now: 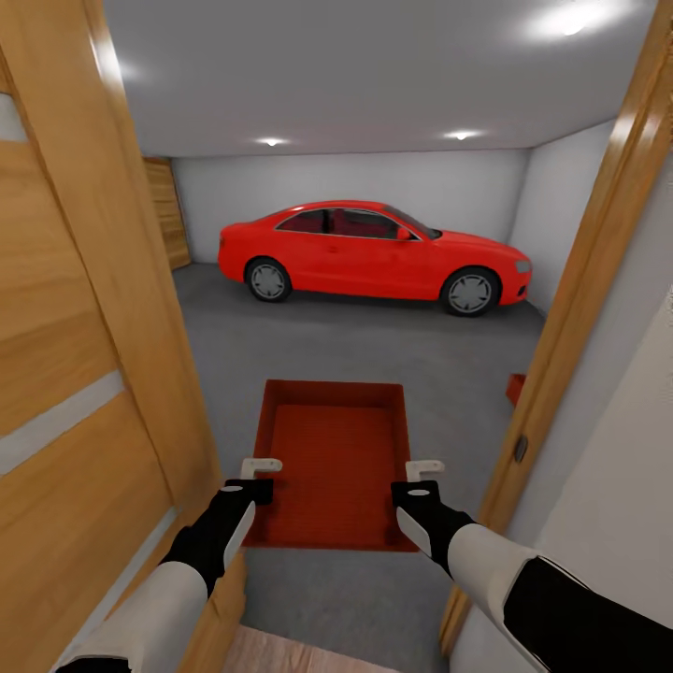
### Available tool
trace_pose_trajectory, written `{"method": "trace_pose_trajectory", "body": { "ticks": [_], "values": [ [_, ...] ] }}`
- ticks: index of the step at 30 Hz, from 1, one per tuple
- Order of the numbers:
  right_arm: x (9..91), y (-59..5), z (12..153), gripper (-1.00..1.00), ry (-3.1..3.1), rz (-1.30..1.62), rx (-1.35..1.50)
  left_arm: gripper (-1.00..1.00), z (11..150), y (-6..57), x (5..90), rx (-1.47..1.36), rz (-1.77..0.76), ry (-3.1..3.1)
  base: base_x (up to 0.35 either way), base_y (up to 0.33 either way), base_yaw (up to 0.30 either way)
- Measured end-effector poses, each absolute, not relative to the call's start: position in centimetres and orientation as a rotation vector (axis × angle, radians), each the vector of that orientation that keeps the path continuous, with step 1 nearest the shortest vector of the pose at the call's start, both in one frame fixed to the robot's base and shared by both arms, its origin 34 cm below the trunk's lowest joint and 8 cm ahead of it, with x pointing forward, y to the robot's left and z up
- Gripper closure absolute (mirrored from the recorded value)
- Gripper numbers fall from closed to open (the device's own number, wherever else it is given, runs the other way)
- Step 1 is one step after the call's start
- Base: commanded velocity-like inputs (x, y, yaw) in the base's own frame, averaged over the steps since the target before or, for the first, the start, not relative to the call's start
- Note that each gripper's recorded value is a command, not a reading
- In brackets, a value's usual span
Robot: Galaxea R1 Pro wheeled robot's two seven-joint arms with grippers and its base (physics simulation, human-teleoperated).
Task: Move the two storage containers from the living room to the garage. In the garage, place one container on the floor and stack the other container on top of it (either order is fine).
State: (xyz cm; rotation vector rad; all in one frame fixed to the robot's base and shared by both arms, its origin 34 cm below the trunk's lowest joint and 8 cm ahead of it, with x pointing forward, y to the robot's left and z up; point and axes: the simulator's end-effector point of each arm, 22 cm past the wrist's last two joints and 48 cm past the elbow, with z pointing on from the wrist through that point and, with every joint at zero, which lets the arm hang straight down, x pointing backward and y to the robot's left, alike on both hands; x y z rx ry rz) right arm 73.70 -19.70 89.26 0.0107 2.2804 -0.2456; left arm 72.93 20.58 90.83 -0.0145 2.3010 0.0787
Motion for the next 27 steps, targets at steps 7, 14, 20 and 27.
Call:
{"method": "trace_pose_trajectory", "body": {
  "ticks": [7,14,20,27],
  "values": [
    [73.7,-19.7,89.26,1.0,2.28,-0.246,0.011,1.0,90.82,20.58,72.93,-0.015,0.079,2.301,0.142,0.117,-0.223],
    [73.71,-19.71,89.27,1.0,2.28,-0.246,0.01,1.0,90.83,20.57,72.93,-0.015,0.078,2.301,0.142,0.117,-0.22],
    [73.7,-19.7,89.26,1.0,2.28,-0.246,0.01,1.0,90.82,20.58,72.92,-0.015,0.078,2.301,0.142,0.117,-0.216],
    [73.7,-19.69,89.26,1.0,2.281,-0.246,0.01,1.0,90.82,20.59,72.92,-0.015,0.079,2.301,0.142,0.117,-0.078]
  ]
}}
